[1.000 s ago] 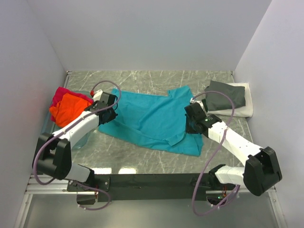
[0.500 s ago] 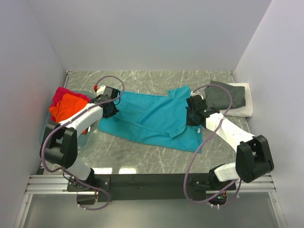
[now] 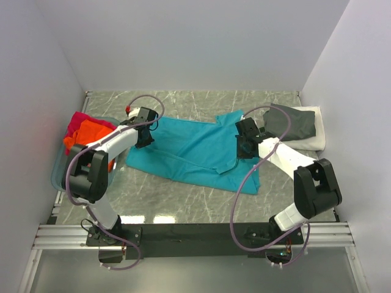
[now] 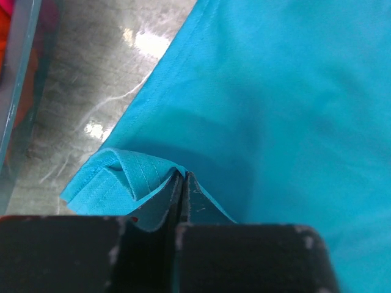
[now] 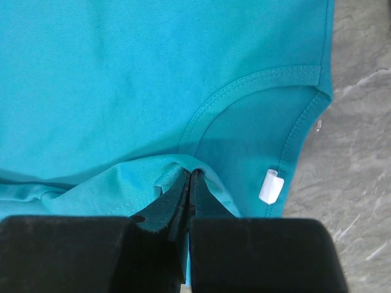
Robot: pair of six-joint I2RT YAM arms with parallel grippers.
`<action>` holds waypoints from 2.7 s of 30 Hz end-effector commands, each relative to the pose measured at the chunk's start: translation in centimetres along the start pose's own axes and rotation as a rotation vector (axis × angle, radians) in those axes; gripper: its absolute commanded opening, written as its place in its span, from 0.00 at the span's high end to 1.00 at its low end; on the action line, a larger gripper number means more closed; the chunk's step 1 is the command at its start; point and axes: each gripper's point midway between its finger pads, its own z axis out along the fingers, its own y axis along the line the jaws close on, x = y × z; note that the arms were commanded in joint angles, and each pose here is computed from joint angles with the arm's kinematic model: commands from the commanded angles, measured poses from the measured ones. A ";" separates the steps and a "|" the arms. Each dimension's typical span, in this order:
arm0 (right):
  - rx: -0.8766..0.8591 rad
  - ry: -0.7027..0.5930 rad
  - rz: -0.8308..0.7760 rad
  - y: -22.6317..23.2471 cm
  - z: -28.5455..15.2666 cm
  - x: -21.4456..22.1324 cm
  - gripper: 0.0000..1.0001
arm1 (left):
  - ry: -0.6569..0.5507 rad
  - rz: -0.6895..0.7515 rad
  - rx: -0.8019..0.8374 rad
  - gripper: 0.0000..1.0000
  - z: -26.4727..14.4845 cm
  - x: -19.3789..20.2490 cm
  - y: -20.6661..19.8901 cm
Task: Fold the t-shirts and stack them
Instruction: Fold the tshirt
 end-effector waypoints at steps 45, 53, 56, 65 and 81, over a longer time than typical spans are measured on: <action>-0.304 0.071 -0.063 9.0 -0.8 2.0 0.52 | 0.056 0.059 0.405 0.30 -6.8 13.1 -9.6; -0.191 -0.095 0.001 6.7 -2.6 -2.4 0.47 | -0.021 0.058 0.423 0.29 -8.7 10.3 -9.9; -0.174 -0.073 0.003 6.1 -2.6 -1.3 0.47 | -0.062 0.056 0.387 0.26 -8.8 9.5 -8.9; -0.136 -0.010 0.059 2.9 -3.1 4.8 0.45 | -0.090 0.059 0.250 0.08 -5.8 9.9 -4.7; -0.139 0.172 0.146 0.7 1.7 9.3 0.43 | -0.024 0.038 0.189 0.06 -2.1 13.6 -1.5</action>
